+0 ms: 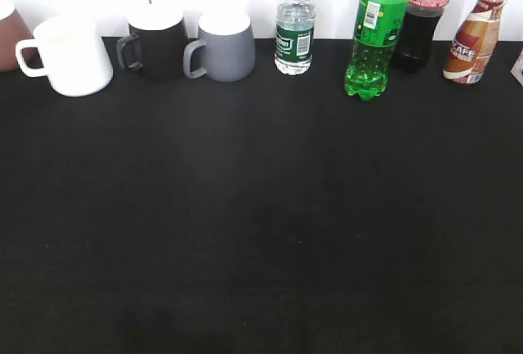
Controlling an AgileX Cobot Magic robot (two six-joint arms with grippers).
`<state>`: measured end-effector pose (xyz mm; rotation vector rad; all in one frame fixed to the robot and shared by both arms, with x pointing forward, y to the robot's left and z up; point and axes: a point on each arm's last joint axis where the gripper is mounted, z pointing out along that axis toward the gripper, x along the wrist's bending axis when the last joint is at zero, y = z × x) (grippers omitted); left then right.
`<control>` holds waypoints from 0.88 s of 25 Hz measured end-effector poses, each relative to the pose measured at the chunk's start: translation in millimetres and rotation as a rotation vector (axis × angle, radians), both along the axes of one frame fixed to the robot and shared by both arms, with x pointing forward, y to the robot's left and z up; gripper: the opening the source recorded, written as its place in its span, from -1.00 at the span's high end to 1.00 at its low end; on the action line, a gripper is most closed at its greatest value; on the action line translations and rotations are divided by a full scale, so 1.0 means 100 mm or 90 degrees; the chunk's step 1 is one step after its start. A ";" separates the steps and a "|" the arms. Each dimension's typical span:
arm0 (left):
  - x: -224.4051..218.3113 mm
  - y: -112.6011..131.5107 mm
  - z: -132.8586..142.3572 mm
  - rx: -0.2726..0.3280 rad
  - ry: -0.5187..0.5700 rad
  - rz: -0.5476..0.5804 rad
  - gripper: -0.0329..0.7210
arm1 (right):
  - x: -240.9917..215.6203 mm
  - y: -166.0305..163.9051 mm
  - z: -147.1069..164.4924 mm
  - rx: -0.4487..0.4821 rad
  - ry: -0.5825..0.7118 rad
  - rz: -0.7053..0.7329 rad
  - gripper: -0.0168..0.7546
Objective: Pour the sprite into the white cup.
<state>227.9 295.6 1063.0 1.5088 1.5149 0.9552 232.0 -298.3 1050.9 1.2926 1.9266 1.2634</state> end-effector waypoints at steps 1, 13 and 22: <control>0.00 0.00 0.00 -0.001 -0.001 0.000 -0.44 | 0.00 0.00 0.00 0.001 -0.003 0.000 -0.13; 0.00 0.00 0.00 -0.001 -0.003 0.016 0.02 | 0.02 0.02 0.01 0.001 -0.007 -0.236 -0.07; 0.01 0.00 0.00 -0.001 -0.003 0.021 0.28 | 0.03 0.03 0.01 -0.001 -0.007 -0.416 -0.07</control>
